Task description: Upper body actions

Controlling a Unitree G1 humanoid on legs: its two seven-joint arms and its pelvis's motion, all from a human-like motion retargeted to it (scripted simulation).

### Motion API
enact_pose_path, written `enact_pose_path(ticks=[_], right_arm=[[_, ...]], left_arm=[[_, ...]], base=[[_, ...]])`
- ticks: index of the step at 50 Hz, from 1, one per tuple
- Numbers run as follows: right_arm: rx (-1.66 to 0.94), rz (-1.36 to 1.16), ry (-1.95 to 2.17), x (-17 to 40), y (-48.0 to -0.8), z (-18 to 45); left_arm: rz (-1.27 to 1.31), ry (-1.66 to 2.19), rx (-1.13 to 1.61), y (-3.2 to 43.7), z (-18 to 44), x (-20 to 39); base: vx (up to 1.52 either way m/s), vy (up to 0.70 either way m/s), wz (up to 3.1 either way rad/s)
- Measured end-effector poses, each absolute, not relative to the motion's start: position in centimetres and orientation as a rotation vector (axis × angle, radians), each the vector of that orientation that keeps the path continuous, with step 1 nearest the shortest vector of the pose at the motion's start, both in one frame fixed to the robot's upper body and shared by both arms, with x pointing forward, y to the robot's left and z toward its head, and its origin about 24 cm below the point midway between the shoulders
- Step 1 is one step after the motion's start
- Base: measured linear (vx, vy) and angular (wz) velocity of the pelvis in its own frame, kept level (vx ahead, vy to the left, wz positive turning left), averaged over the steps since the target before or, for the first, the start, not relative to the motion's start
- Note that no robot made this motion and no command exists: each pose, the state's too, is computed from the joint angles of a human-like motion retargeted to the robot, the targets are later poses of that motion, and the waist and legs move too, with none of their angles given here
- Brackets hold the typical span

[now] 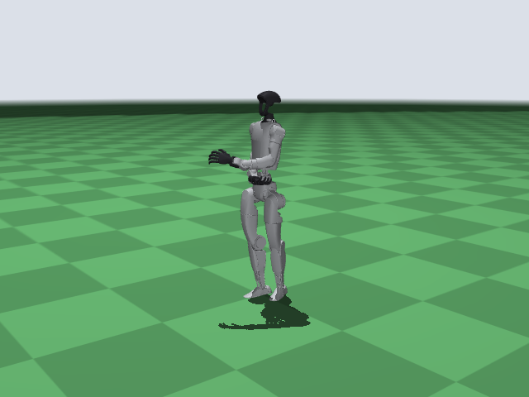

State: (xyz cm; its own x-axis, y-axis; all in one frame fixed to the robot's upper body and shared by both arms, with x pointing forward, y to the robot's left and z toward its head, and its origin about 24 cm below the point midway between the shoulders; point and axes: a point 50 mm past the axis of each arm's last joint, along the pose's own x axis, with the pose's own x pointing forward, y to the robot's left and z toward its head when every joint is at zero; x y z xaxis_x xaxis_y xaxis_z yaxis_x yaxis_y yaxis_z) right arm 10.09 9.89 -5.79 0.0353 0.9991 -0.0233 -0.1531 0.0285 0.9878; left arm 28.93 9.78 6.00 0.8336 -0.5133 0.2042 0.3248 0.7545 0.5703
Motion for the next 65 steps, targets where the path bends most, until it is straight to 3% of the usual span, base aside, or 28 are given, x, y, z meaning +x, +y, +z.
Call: enact_pose_path(ticks=[65], right_arm=[[1.125,1.207,1.138,9.11,10.12,-6.08]], left_arm=[[-0.474,-0.315,0.516,10.26,5.04,28.53]], base=[[0.00,0.00,0.00]])
